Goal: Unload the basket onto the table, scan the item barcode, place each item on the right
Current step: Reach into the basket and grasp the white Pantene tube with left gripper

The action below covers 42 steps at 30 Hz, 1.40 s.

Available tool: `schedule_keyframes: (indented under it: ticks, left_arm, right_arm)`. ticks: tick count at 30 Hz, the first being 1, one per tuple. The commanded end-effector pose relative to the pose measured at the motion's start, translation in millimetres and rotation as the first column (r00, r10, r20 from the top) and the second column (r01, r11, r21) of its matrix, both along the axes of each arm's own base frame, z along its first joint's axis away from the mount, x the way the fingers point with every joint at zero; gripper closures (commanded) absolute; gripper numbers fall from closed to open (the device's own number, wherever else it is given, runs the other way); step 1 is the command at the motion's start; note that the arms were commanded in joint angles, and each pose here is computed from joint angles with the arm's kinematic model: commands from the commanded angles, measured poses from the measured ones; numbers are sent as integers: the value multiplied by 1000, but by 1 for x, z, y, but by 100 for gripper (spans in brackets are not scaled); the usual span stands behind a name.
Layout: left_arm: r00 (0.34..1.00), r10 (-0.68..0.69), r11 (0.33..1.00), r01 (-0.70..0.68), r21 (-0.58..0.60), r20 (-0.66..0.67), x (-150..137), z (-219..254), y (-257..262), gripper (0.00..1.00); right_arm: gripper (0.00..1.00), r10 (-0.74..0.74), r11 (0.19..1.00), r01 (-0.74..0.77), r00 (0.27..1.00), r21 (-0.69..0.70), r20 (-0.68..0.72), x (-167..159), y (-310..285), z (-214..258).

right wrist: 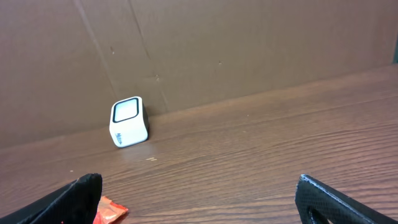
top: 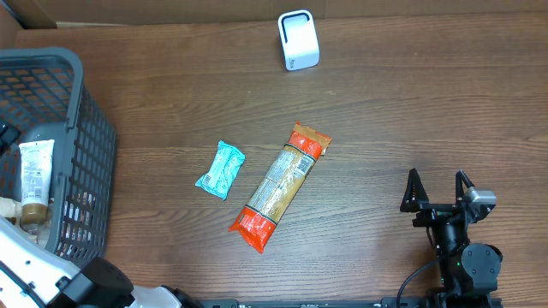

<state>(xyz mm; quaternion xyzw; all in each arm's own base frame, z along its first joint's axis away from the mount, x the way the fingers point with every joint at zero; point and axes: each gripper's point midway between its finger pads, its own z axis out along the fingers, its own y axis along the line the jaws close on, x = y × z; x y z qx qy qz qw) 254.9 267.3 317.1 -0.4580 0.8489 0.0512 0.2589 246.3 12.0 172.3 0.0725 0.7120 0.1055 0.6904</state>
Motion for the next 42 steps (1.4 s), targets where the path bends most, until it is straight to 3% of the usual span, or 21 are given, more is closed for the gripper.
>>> schedule_keyframes:
  ticks: [1, 7, 16, 28, 36, 39, 41, 42]
  left_arm:
    - [999, -27, 1000, 27, -11, -40, 3, -27, 8, 0]
    - [966, -231, 969, 238, 60, -114, 23, -75, 20, 0]
    - [916, -359, 919, 381, 105, -181, 40, -136, 42, 0]
    - [901, -374, 916, 396, 65, -218, 62, -203, 73, 0]
    - [884, -360, 926, 376, -4, -299, 57, -256, 83, 0]
    - [877, -369, 926, 377, -36, -309, 56, -271, 81, 9]
    - [877, -368, 927, 371, -53, -309, 55, -276, 79, 23]
    - [881, -360, 931, 360, -59, -307, 55, -278, 79, 35]
  right_arm:
    - [0, -9, 1000, 10, 1000, -2, 5, 0, -2, -2]
    - [0, -9, 1000, 10, 1000, -2, 5, 0, -2, -2]
    - [0, -9, 1000, 10, 1000, -2, 5, 0, -2, -2]
    - [0, -9, 1000, 10, 1000, -2, 5, 0, -2, -2]
    - [0, -9, 1000, 10, 1000, -2, 5, 0, -2, -2]
    - [0, -9, 1000, 10, 1000, -2, 5, 0, -2, -2]
    - [0, -9, 1000, 10, 1000, -2, 5, 0, -2, -2]
    - [0, -9, 1000, 10, 1000, -2, 5, 0, -2, -2]
